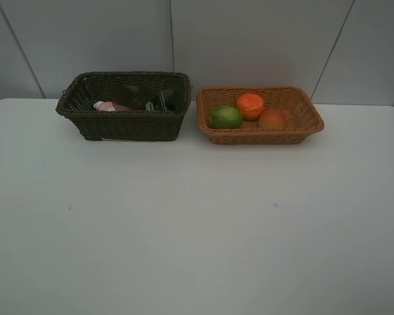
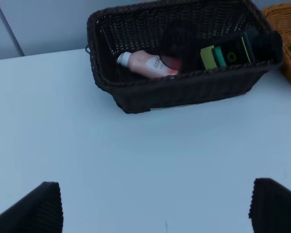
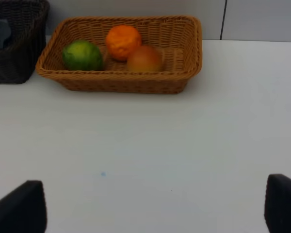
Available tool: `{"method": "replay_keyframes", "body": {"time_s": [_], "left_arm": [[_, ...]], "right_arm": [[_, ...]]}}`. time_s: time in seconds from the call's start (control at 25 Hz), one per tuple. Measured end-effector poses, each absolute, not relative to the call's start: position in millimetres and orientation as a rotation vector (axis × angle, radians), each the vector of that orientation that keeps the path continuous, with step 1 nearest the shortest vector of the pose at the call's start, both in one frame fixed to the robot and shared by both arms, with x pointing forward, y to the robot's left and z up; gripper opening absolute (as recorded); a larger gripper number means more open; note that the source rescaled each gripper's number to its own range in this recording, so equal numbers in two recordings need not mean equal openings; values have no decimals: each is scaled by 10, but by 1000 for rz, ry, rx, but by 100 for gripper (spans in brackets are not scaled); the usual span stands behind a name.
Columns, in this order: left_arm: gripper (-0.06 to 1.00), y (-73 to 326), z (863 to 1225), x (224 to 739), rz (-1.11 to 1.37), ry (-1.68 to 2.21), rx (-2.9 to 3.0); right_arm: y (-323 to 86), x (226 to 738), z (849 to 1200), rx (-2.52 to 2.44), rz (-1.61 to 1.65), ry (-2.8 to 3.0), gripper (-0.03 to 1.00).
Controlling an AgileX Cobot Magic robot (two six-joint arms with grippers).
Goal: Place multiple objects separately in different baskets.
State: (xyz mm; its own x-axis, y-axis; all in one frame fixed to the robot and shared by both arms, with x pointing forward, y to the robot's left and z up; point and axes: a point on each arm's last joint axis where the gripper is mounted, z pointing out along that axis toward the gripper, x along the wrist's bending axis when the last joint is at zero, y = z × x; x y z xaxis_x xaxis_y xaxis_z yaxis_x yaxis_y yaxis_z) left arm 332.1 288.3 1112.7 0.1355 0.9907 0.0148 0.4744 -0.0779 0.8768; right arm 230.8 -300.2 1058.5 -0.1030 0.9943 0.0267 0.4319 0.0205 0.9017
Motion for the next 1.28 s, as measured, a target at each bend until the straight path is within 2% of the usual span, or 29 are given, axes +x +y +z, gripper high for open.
{"method": "replay_keyframes", "body": {"time_s": [0.36, 0.92, 1.28], "left_arm": [[100, 3015, 10902, 2756, 866, 1468, 1661], [100, 3125, 10814, 2446, 913, 1501, 1650], [100, 3083, 10543, 2403, 830, 1504, 1606]], "right_arm": [[-3002, 2308, 10585, 1482, 1046, 1616, 97], [-3002, 2308, 10585, 1482, 1046, 1616, 97], [-3002, 2308, 10585, 1482, 1046, 1616, 97]]}}
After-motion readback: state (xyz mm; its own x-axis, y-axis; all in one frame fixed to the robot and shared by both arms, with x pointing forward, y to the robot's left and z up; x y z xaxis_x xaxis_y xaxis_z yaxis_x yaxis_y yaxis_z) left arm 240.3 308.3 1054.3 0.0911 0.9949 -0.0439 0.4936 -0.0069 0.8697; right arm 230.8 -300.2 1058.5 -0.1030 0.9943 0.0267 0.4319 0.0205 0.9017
